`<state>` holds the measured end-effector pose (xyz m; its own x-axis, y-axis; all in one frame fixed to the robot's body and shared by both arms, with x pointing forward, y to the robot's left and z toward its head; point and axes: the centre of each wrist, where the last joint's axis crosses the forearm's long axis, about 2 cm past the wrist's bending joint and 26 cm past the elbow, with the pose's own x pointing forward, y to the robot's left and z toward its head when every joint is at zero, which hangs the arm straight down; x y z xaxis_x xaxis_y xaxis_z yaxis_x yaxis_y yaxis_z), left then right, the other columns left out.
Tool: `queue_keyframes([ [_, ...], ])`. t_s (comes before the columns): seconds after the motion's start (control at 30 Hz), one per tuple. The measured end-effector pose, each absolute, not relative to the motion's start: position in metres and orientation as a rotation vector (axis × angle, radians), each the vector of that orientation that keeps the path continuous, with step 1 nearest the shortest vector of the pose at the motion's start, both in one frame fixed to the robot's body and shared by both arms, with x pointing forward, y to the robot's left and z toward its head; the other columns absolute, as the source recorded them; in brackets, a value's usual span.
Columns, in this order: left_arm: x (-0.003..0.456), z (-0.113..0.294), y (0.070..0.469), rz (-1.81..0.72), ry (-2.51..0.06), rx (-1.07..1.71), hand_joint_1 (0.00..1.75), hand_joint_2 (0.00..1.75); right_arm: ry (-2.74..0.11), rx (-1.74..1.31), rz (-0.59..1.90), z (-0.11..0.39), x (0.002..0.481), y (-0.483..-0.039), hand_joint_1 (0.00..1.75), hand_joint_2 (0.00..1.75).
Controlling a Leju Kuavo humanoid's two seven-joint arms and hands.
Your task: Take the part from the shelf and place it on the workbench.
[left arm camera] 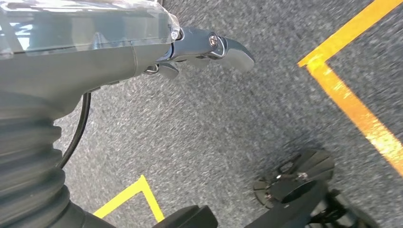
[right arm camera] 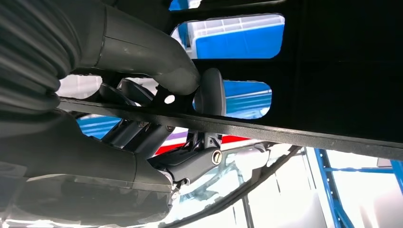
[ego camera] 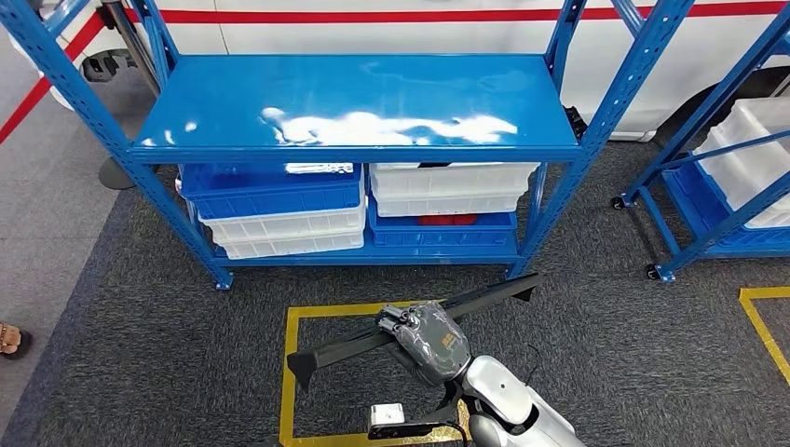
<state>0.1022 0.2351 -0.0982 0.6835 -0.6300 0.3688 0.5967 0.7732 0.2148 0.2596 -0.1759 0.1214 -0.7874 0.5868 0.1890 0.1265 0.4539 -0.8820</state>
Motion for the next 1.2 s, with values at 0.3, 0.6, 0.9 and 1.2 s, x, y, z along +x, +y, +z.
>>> queue_keyframes([
  [0.3,0.098,-0.099,0.234,-0.684,-0.467,0.074,0.0,1.75,-2.168,-0.414,1.259,0.122,0.266,-0.17,1.75,1.75],
  [0.6,0.096,-0.099,0.235,-0.671,-0.494,0.088,0.0,1.75,-2.191,-0.386,1.239,0.117,0.267,-0.16,1.75,1.75],
  [0.9,0.087,-0.101,0.235,-0.659,-0.48,0.089,0.0,1.75,-2.158,-0.407,1.237,0.106,0.266,-0.149,1.75,1.75],
  [1.2,0.084,-0.101,0.233,-0.649,-0.479,0.091,0.0,1.75,-2.16,-0.402,1.233,0.109,0.272,-0.142,1.75,1.75],
])
